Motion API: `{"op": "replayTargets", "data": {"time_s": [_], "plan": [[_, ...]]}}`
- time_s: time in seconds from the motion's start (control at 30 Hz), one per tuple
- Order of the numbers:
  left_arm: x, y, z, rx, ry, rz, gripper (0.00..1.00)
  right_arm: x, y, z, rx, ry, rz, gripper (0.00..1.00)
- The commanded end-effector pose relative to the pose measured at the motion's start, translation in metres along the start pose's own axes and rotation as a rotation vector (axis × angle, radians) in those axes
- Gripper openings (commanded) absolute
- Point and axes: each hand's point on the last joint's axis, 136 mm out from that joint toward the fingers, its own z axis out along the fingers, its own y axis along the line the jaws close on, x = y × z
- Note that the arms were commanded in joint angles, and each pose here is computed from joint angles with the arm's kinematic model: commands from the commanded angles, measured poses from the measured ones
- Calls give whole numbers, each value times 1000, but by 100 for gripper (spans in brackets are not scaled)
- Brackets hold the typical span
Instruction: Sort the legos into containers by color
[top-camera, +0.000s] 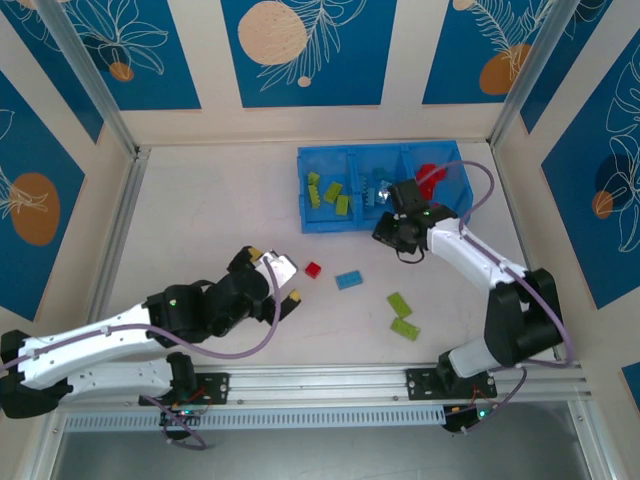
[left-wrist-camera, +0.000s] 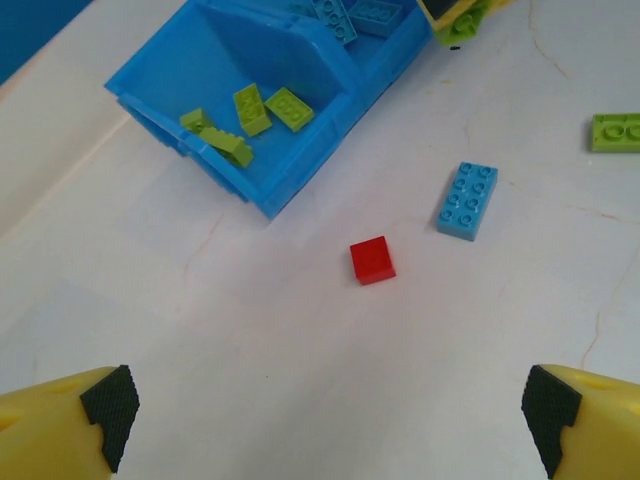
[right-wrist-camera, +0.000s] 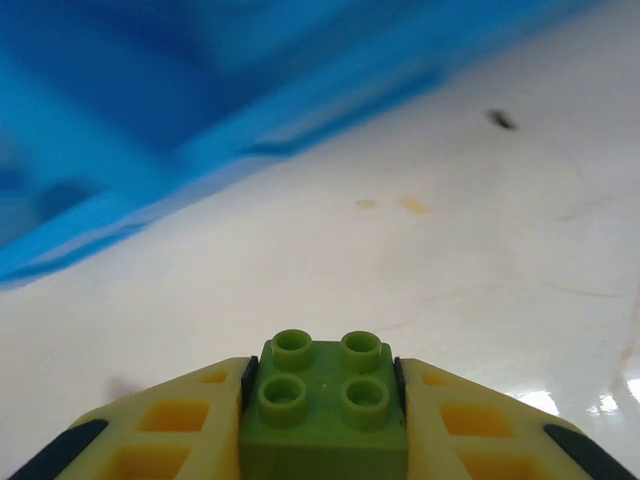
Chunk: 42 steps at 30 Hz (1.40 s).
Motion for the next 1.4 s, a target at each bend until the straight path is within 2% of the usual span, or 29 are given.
{"op": "replayTargets", "data": {"time_s": [0.0, 0.1, 0.3, 0.37, 0.43, 0.53, 0.67, 0.73, 0.83, 0.97, 1.03, 1.13, 1.23, 1.37], "plan": [[-5, 15, -23, 1, -55, 12, 100, -15, 61, -33, -106, -132, -166, 30], [-4, 19, -35, 19, -95, -12, 100, -30, 114, -28, -131, -174, -293, 30], [-2, 27, -57, 50, -101, 23, 100, -76, 159, 39, -13, -222, -418, 30], [0, 24, -55, 61, -109, 28, 100, -93, 171, 51, -6, -234, -414, 33], [5, 23, -50, 48, -98, 34, 100, -102, 180, 60, -8, -213, -413, 42], [10, 22, -42, 36, -93, 20, 100, -105, 194, 47, -25, -201, -433, 55], [9, 17, -36, 50, -103, -6, 100, -99, 191, 9, -40, -213, -427, 59], [9, 15, -32, 60, -96, -11, 100, -93, 185, -28, -81, -264, -399, 59], [9, 13, -27, 71, -73, -10, 100, -67, 151, -60, -120, -352, -348, 64], [9, 11, -23, 83, -60, -14, 100, -27, 70, -71, -33, -327, -193, 70], [10, 10, -23, 89, -57, -14, 100, 1, 17, -65, 86, -262, -123, 72], [12, 10, -21, 90, -50, -11, 100, 43, -42, -55, 228, -114, -78, 79], [13, 7, -18, 97, -42, -11, 100, 83, -73, -35, 280, 60, -72, 87], [14, 5, -12, 96, -21, 2, 100, 118, -105, -8, 365, 260, -13, 91]]}}
